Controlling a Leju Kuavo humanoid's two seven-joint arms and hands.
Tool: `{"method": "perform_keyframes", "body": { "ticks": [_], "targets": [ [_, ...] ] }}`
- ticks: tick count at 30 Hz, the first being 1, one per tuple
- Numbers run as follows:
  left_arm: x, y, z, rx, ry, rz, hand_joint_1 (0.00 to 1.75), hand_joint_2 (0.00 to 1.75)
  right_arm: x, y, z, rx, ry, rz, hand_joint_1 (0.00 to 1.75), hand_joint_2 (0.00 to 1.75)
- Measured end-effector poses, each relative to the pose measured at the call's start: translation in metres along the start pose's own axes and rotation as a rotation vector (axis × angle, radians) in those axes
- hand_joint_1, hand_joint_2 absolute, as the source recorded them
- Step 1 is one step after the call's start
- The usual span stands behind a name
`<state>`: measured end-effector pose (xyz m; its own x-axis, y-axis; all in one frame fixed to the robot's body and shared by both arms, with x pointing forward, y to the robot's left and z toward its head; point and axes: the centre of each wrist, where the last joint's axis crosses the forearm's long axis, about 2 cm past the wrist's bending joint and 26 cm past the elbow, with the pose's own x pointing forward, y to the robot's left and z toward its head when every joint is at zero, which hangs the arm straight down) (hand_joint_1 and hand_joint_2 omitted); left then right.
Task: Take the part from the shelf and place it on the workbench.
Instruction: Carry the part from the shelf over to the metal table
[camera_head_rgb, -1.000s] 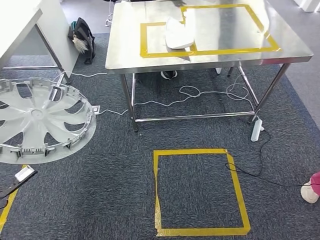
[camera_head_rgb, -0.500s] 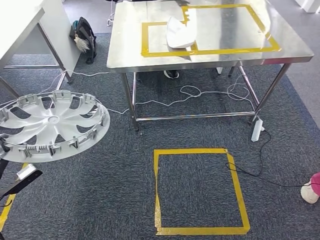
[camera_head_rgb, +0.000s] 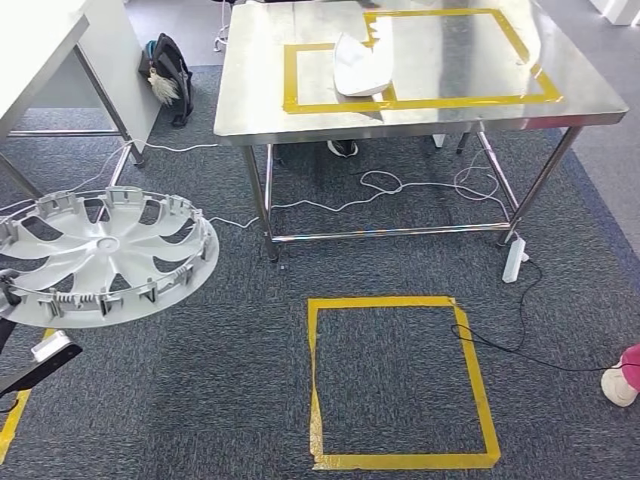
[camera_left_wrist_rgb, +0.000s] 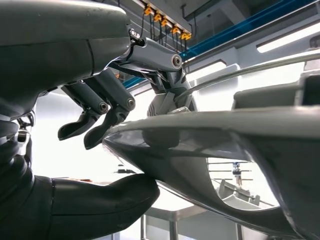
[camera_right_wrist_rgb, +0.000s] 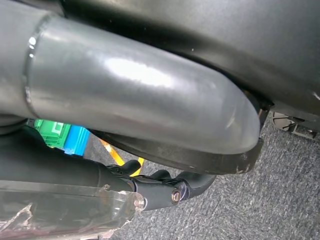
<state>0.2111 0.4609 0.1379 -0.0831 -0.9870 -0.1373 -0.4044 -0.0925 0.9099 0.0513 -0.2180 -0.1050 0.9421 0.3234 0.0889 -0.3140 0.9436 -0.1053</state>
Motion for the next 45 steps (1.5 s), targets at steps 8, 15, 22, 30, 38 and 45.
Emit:
{"method": "perform_keyframes", "body": {
  "ticks": [8,15,22,30,38,45],
  "targets": [
    [0.0,0.0,0.0,0.0,-0.004,-0.005,1.75,1.75,0.0,0.0,0.0,-0.001,0.0,0.0,0.0,0.0],
    [0.0,0.0,0.0,0.0,-0.012,-0.015,1.75,1.75,0.0,0.0,0.0,-0.002,0.001,-0.001,0.0,0.0],
    [0.0,-0.003,0.0,-0.001,-0.011,0.037,1.75,1.75,0.0,0.0,0.0,0.0,0.0,0.001,0.0,0.0],
    [0.002,-0.006,0.0,-0.005,-0.045,0.087,1.75,1.75,0.0,0.0,0.0,0.006,0.0,0.004,0.0,0.0],
    [0.001,-0.005,-0.009,-0.008,-0.062,0.105,1.75,1.75,0.001,-0.001,0.0,0.008,-0.002,0.005,0.0,0.0],
    [0.0,-0.005,-0.01,-0.011,-0.074,0.1,1.75,1.75,0.002,-0.001,0.0,0.005,-0.005,0.008,0.0,0.0]
  ]
}}
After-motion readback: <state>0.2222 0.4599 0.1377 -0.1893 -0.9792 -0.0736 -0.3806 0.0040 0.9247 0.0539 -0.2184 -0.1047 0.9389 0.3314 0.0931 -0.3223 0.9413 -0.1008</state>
